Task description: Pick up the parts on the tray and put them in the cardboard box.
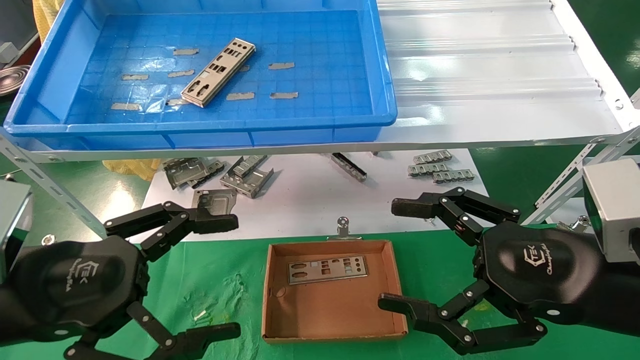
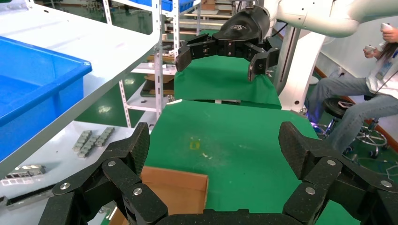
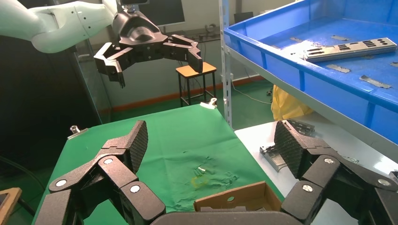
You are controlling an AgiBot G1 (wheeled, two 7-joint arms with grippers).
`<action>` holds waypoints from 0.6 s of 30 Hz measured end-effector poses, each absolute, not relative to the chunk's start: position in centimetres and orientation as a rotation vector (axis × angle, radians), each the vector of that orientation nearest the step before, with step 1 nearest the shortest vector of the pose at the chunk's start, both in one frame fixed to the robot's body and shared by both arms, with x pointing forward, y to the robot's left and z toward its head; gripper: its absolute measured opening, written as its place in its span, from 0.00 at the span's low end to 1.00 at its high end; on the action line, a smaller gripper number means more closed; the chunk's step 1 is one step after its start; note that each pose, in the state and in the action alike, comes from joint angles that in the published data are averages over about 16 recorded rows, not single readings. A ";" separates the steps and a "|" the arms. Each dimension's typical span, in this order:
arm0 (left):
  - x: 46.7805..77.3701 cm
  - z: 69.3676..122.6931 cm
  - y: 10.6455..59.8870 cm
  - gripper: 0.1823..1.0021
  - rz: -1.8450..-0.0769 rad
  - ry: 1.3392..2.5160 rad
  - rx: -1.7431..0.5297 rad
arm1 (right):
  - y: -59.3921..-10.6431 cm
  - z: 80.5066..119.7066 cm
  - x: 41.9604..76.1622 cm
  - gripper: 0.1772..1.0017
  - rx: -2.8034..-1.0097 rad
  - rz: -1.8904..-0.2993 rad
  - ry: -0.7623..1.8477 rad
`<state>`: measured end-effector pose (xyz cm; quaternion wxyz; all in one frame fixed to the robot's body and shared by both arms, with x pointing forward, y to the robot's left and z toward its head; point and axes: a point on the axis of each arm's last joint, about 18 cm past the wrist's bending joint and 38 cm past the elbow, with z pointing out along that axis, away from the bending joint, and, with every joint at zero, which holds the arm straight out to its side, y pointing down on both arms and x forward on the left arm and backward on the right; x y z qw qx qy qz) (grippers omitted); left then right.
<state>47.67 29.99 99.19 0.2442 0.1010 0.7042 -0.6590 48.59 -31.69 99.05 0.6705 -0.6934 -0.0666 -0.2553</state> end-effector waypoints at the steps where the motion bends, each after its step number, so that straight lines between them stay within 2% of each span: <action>1: 47.7 99.2 30.0 1.00 -1.800 1.923 0.276 | -31.7 99.0 48.6 1.00 -1.563 -0.575 -0.150; 18: 47.7 99.2 30.0 1.00 -1.800 1.923 0.276 | -31.7 99.0 48.6 1.00 -1.563 -0.575 -0.150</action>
